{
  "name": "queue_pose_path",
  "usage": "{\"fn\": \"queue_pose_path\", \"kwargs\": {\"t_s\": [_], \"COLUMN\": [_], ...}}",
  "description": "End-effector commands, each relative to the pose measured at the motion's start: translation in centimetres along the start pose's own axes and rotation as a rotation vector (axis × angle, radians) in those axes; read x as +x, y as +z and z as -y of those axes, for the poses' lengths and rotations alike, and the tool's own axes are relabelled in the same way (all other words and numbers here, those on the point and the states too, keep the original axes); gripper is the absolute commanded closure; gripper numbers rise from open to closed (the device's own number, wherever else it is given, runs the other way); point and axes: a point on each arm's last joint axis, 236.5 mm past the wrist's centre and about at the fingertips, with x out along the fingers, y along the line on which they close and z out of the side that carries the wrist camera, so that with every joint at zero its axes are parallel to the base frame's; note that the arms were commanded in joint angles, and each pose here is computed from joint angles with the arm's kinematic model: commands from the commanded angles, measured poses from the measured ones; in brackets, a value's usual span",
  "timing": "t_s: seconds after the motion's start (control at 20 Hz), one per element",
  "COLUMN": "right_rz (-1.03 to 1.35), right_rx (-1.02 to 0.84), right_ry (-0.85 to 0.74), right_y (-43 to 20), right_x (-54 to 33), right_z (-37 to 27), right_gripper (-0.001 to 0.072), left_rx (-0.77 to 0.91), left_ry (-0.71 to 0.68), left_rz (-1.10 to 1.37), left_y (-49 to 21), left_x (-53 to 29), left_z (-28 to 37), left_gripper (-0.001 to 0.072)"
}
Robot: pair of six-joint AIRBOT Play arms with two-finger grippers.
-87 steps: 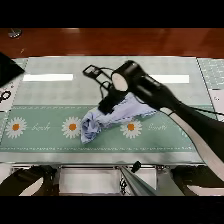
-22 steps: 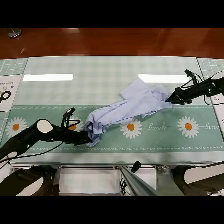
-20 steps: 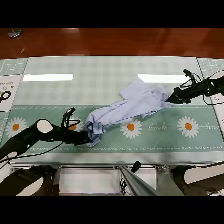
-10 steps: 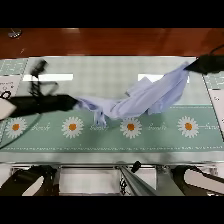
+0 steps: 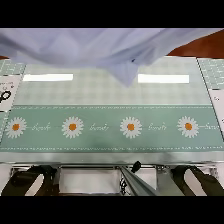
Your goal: Fold the shirts.
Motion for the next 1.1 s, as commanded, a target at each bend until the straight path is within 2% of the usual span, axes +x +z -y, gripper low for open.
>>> {"fn": "queue_pose_path", "kwargs": {"t_s": [0.0,0.2,0.4,0.55,0.65,0.8,0.9,1.05], "right_rz": [0.153,-0.026,-0.465,-0.823,-0.976,-1.248,-1.322,-1.243], "right_rx": [-0.061,-0.073,-0.008,0.067,0.092,0.074,0.056,0.068], "right_ry": [-0.123,-0.215,-0.234,-0.208,-0.161,-0.176,-0.230,-0.282], "right_y": [4.1,-0.2,-10.0,-17.4,-21.9,-31.1,-35.8,-39.6], "right_x": [-6.1,-8.0,-8.0,-7.7,-6.2,-4.7,-2.4,4.2], "right_z": [-1.7,-0.7,1.5,3.5,4.2,7.1,10.0,13.8], "right_gripper": [0.0681,0.0681,0.0681,0.0681,0.0681,0.0681,0.0681,0.0681], "left_rx": [0.050,0.024,-0.070,-0.143,-0.186,-0.246,-0.268,-0.301], "left_ry": [0.010,0.005,0.083,0.103,0.111,0.120,0.128,0.172], "left_rz": [0.064,-0.153,-0.431,-0.739,-0.944,-1.177,-1.212,-1.137], "left_y": [3.5,-1.5,-8.1,-16.3,-22.5,-31.7,-36.8,-41.5], "left_x": [-3.8,-4.7,-5.3,-5.4,-5.6,-5.5,-3.8,1.1], "left_z": [1.1,1.3,-0.5,-1.3,-1.8,-2.7,-3.6,-5.7], "left_gripper": [0.0687,0.0688,0.0688,0.0687,0.0687,0.0687,0.0687,0.0687]}}
